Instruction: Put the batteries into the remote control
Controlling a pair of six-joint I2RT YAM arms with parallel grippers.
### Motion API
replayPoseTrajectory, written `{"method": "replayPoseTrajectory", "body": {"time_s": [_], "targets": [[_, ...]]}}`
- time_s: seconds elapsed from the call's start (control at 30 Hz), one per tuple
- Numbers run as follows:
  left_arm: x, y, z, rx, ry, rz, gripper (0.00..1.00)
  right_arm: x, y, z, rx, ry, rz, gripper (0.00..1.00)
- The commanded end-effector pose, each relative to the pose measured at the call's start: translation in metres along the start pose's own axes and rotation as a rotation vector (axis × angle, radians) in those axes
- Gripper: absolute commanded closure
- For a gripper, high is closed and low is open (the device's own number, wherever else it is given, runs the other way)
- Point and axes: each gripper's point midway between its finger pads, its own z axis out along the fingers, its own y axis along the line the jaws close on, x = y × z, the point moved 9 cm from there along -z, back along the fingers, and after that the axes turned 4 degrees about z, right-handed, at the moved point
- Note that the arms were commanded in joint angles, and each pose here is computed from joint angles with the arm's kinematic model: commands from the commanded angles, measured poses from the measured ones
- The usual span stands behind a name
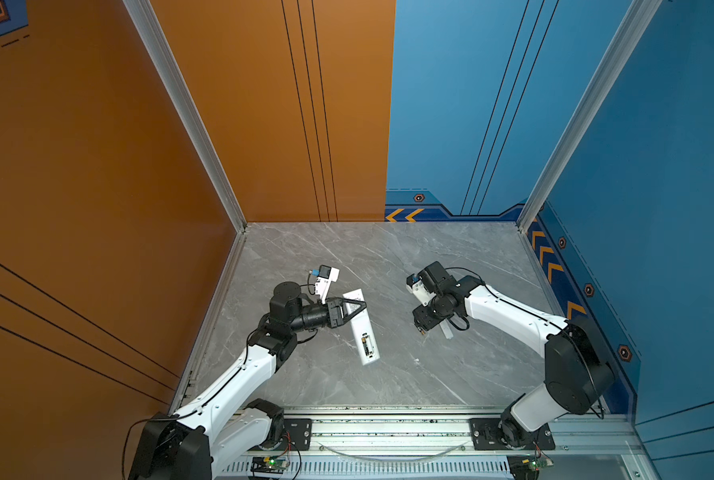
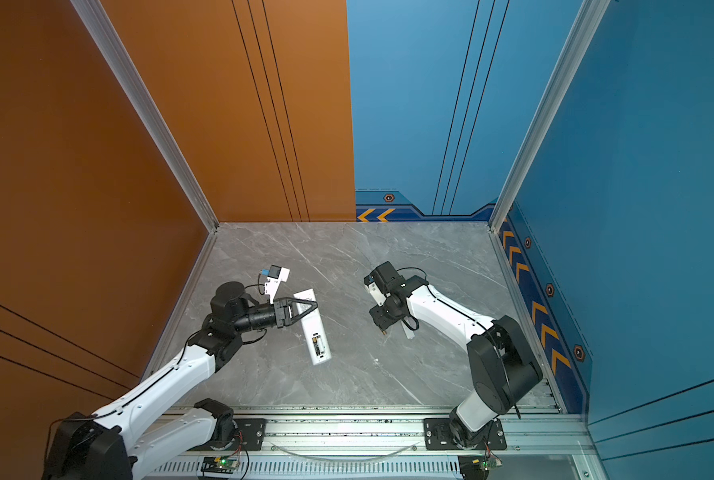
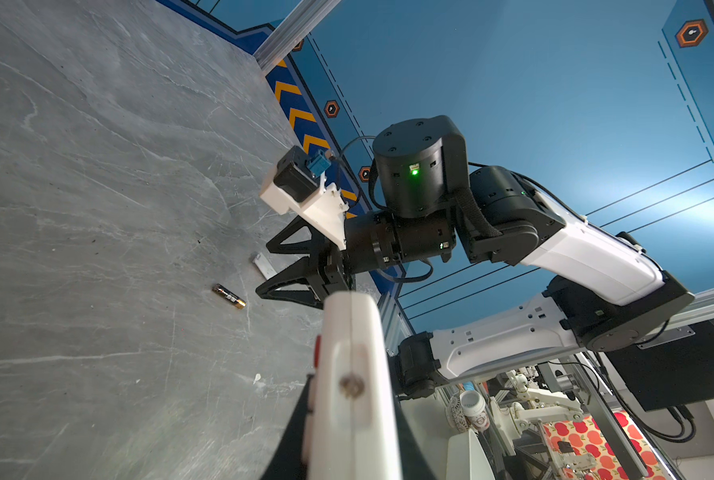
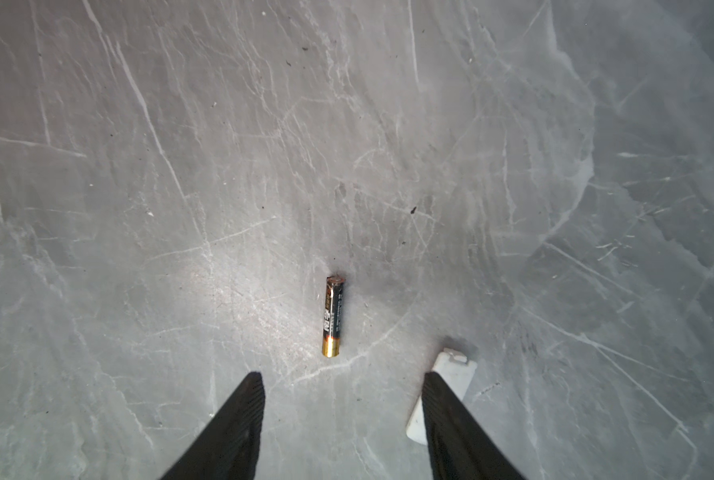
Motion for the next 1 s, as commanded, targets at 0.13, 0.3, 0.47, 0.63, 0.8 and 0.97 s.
{"method": "replayPoseTrajectory", "body": {"time_s": [0.13,0.3,0.47,0.63,0.8,0.97], "targets": [[-0.006,0.012,-0.002,-0.027,-0.106,-0.003,1.0,0.003,-0.002,0.009,0.007,0.077,0.007,0.48],[-0.005,0.022,-0.002,-0.033,-0.12,-0.029,1.0,0.005,-0.001,0.02,-0.005,0.113,0.009,0.51],[-0.006,0.025,-0.001,-0.035,-0.115,-0.036,1.0,0.006,0.0,0.028,-0.023,0.139,0.009,0.54],[-0.006,0.029,-0.001,-0.039,-0.114,-0.046,1.0,0.006,0.0,0.032,-0.023,0.151,0.011,0.57],[-0.004,0.033,-0.001,-0.054,-0.141,-0.065,1.0,0.006,0.0,0.038,-0.029,0.17,0.012,0.6],[0.0,0.042,0.0,-0.081,-0.161,-0.081,1.0,0.007,0.0,0.043,-0.032,0.184,0.01,0.63]]}}
